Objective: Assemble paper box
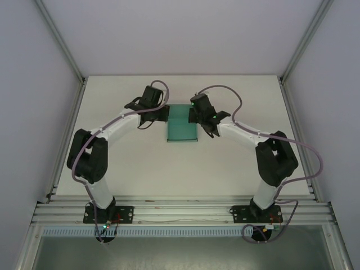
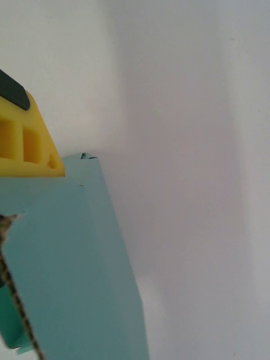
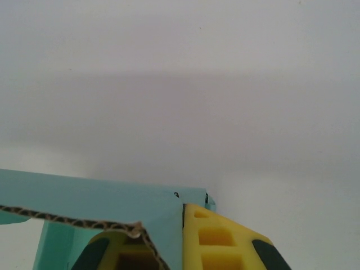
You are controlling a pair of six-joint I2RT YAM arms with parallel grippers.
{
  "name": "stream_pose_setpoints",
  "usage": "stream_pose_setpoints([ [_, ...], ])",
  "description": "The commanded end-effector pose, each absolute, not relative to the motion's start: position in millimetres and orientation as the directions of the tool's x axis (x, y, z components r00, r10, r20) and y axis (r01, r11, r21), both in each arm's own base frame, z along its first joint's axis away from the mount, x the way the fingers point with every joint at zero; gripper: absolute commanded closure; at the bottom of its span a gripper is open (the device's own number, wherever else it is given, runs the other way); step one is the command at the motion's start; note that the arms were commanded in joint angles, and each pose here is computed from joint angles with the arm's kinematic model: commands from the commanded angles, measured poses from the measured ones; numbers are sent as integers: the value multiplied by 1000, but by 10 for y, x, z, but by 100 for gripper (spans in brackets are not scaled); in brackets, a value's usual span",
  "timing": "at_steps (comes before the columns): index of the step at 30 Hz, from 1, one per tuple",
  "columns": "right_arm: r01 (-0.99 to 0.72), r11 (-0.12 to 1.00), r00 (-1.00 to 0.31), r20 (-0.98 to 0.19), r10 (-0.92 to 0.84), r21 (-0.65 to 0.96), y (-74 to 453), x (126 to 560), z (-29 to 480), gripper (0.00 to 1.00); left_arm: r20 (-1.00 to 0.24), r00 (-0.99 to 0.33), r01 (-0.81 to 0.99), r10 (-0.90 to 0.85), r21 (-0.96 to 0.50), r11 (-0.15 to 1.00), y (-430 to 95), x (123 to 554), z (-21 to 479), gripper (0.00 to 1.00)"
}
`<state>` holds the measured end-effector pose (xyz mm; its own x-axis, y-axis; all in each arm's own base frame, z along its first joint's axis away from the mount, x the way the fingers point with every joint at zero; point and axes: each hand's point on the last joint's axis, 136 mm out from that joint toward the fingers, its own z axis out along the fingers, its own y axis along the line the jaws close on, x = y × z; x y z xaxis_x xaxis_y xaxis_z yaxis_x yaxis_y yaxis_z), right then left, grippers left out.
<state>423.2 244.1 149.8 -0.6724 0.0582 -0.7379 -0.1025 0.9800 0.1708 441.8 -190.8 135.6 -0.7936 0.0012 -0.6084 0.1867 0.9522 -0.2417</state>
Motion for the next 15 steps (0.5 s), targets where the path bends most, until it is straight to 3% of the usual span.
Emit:
stream_pose_setpoints([
  [1, -62, 963, -622, -765, 168, 262, 2572, 4350, 1702, 100, -618, -774, 126, -136, -360, 924, -2096, 4579, 1530, 100],
  [7, -31, 956, -617, -758, 211, 291, 2637, 4334, 1629, 100, -604, -783, 69, -149, -322, 944, -2146, 4584, 1442, 100],
  [15, -26, 965, -600, -777, 193, 260, 2742, 4302, 1608, 100, -573, -794, 93, -203, -444, 891, -2382, 4511, 1476, 100],
])
